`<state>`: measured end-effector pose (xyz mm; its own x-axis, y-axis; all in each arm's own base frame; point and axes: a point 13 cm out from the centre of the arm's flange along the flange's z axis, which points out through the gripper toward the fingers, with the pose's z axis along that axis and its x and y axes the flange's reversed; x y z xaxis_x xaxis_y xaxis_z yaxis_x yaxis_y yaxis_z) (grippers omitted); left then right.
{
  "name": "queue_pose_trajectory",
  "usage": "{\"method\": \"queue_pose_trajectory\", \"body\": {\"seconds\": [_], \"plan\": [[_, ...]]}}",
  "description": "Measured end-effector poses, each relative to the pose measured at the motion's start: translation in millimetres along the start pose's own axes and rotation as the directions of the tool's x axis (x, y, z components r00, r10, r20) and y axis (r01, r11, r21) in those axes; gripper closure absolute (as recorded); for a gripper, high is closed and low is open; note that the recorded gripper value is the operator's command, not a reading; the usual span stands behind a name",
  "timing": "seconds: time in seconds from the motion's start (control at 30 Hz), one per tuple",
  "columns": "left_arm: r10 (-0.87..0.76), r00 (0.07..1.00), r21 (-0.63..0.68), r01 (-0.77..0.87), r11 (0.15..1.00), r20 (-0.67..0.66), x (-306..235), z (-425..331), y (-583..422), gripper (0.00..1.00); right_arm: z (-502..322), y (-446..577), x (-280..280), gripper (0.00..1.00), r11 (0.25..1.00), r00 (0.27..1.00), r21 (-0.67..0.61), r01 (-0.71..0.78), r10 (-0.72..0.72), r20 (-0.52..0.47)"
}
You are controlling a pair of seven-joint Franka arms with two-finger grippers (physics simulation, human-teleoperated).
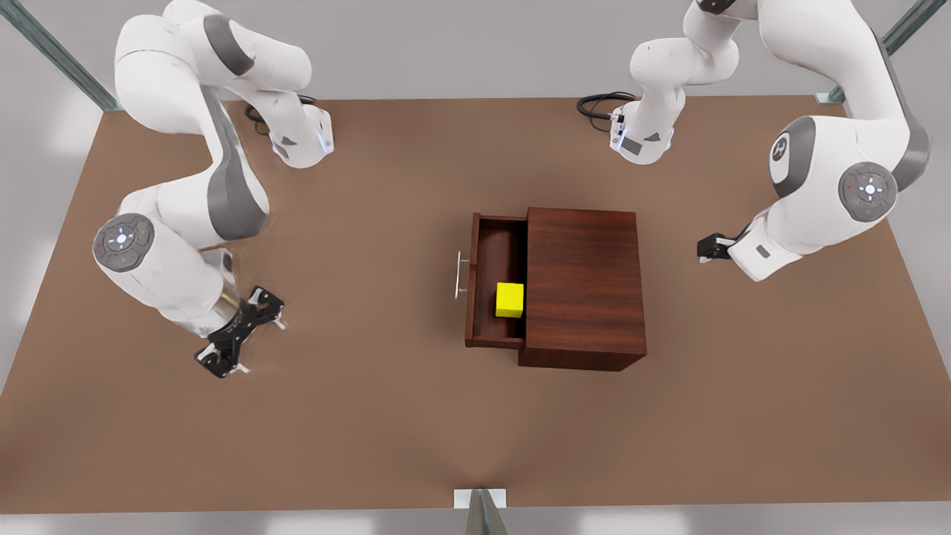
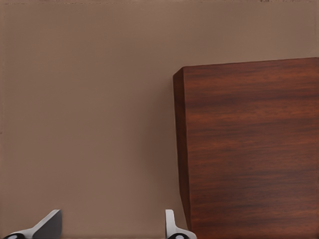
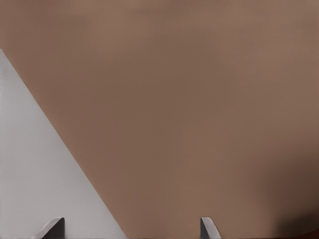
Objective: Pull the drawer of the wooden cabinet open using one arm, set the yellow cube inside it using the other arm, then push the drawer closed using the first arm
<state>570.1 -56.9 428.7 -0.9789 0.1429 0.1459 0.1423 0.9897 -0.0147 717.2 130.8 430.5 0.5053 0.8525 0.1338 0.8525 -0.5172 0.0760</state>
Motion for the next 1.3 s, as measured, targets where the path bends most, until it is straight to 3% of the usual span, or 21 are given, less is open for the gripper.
{"method": "queue_pose_trajectory", "body": {"seconds": [0.07,0.1,0.17,0.27,0.37,0.47,0.63,0.8,1.03,1.3], "plan": [[0.003,1.0,0.007,-0.003,1.0,0.02,-4,-9,-13,0.9,7,39,-76,0.0,0.999,0.995,0.026,0.046,-0.048,0.089],[0.019,0.999,0.013,-0.019,1.0,0.039,-7,-18,-43,0.93,23,49,-113,0.0,0.994,0.985,0.063,0.091,-0.099,0.145],[0.119,0.99,0.007,-0.12,0.993,0.07,2,-31,-169,0.93,82,26,-159,0.0,0.961,0.939,0.199,0.194,-0.241,0.247],[0.184,0.978,0.011,-0.186,0.983,0.093,42,-25,-347,0.94,96,-5,-169,0.0,0.88,0.876,0.278,0.385,-0.443,0.191],[0.041,0.995,0.023,-0.043,0.999,0.093,47,23,-432,0.95,85,8,-201,0.0,0.783,0.792,0.286,0.552,-0.6,0.113],[-0.162,0.972,0.046,0.156,0.987,0.172,12,92,-511,0.95,82,13,-205,0.0,0.65,0.669,0.277,0.708,-0.743,0.035],[-0.575,0.782,0.209,0.537,0.817,0.24,-46,134,-529,0.95,91,-24,-234,0.0,0.444,0.474,0.24,0.863,-0.877,-0.083],[-0.809,0.562,0.323,0.743,0.586,0.173,-63,173,-549,0.95,88,-15,-230,0.0,0.262,0.281,0.17,0.95,-0.955,-0.097],[-0.942,0.314,0.382,0.861,0.335,0.118,-69,226,-561,0.95,89,-6,-226,0.0,0.053,0.066,0.128,0.99,-0.992,-0.104],[-0.982,0.16,0.354,0.917,0.184,0.096,-49,258,-561,0.97,90,-4,-222,0.0,-0.113,-0.101,0.106,0.988,-0.989,-0.112]]}}
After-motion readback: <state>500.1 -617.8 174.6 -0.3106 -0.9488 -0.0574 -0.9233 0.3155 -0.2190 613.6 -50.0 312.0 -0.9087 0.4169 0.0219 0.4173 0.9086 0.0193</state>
